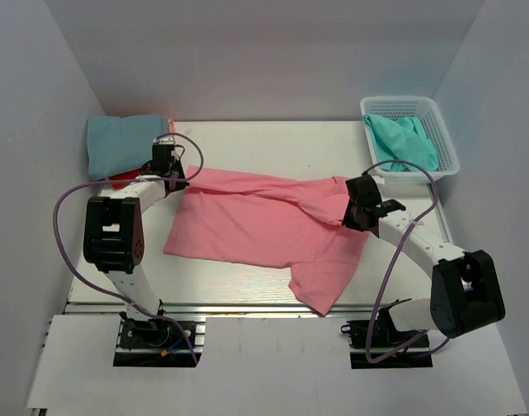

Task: Fold and stack the t-shirts
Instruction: Fold the flattened tshirt in 1/3 of the way

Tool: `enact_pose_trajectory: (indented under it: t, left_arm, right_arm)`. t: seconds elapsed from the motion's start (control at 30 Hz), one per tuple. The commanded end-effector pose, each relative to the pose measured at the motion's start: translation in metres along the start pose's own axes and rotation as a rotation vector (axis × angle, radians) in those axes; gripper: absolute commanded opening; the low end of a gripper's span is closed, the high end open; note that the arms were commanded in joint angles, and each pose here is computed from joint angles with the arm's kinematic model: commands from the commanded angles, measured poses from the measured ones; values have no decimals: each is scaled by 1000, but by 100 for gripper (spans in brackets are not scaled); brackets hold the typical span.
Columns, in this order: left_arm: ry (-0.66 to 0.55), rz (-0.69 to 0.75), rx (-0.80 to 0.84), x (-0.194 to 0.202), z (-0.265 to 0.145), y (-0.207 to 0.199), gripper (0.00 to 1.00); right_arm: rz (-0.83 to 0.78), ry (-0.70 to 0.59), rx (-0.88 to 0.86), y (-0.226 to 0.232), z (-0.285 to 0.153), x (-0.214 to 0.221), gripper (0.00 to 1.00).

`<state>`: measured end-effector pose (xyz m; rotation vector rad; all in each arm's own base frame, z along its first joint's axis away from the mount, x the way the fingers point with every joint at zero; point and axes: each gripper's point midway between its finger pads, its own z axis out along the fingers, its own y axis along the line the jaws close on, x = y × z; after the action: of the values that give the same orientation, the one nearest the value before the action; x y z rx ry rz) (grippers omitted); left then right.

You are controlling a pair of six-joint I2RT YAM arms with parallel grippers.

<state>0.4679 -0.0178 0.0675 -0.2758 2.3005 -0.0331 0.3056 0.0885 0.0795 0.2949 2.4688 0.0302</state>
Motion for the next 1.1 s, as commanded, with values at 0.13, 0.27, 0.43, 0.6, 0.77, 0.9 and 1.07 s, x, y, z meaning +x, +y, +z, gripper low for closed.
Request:
enact_pose_trajectory:
  t: [0.13,0.27,0.43,0.6,0.77,0.9,1.07]
  left_arm:
    - [39,-87,-88,-2,-3,14,30]
    - [110,-95,-155,4,-7,23,81]
    - [10,-109,-147,-35,-45,21,100]
    - [-78,-68,14,-70,-61,-14,100]
    - [-68,-34,244,-79,-43,-59,100]
    - [-1,-20,382,-69,-16,-90,100]
    - [135,-29,435,-22,28,-98,100]
  right_arm:
    - [109,-11,164,-31,14,23,18]
    - [54,-10,227,-37,13,12,56]
    - [13,-109,142,-12,-2,-39,89]
    - [32,-211,80,10,-2,-81,89]
    - [40,-224,123,18,17,-106,89]
    - [73,-214,171,10,39,-119,89]
    - [80,-112,181,4,87,-113,83]
